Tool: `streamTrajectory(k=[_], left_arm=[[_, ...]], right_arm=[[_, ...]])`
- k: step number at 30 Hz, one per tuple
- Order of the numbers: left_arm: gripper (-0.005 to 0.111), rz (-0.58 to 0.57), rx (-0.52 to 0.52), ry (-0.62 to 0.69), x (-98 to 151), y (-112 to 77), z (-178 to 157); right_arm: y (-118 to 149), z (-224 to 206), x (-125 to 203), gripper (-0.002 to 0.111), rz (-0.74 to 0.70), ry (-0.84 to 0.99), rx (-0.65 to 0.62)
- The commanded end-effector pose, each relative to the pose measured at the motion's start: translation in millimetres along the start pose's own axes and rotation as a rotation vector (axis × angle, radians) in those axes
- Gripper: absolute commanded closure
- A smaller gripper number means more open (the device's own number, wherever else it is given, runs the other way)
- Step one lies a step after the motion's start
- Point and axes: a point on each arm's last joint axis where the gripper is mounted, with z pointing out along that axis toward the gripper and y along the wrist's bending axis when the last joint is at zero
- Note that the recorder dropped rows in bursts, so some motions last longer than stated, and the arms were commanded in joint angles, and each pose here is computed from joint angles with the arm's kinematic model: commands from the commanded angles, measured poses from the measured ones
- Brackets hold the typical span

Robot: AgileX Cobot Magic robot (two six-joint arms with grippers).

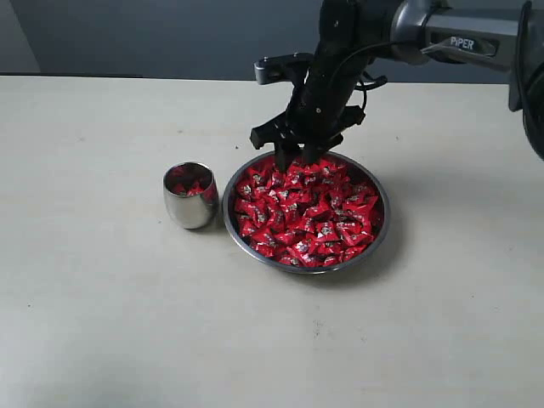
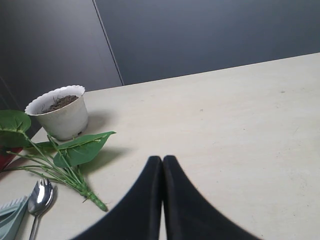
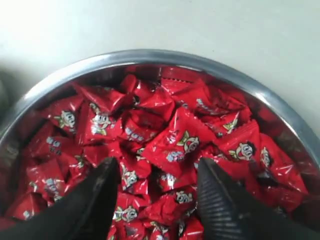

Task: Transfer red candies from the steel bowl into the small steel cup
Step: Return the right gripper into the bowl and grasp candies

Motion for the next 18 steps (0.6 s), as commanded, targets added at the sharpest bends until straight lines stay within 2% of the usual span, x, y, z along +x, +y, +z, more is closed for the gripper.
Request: streamTrajectory(k=[1, 10, 12, 13, 14, 18], left_arm=[[0.106, 0.001, 0.001, -0.016, -1, -0.1, 0], [0.106, 0.001, 0.001, -0.016, -1, -0.1, 0], [0.106, 0.001, 0.001, -0.016, -1, -0.1, 0], [0.106, 0.001, 0.001, -0.016, -1, -0.1, 0], [0.106, 0.001, 0.001, -0.016, -1, -0.1, 0], [0.106, 0.001, 0.001, -0.016, -1, -0.1, 0]], right_arm=[[-9, 14, 1, 0.060, 0.051, 0.009, 0.008], [-13, 35, 1, 0.061, 0.121, 0.000, 0.004], [-14, 37, 2, 0.078, 0.119, 0.010, 0.009], [-14, 36, 2, 0.097, 0.114, 0.016, 0.014], [-14, 35, 3, 0.107, 0.114, 0.019, 0.014], [-10, 11, 0, 0.108, 0.106, -0.005, 0.012]])
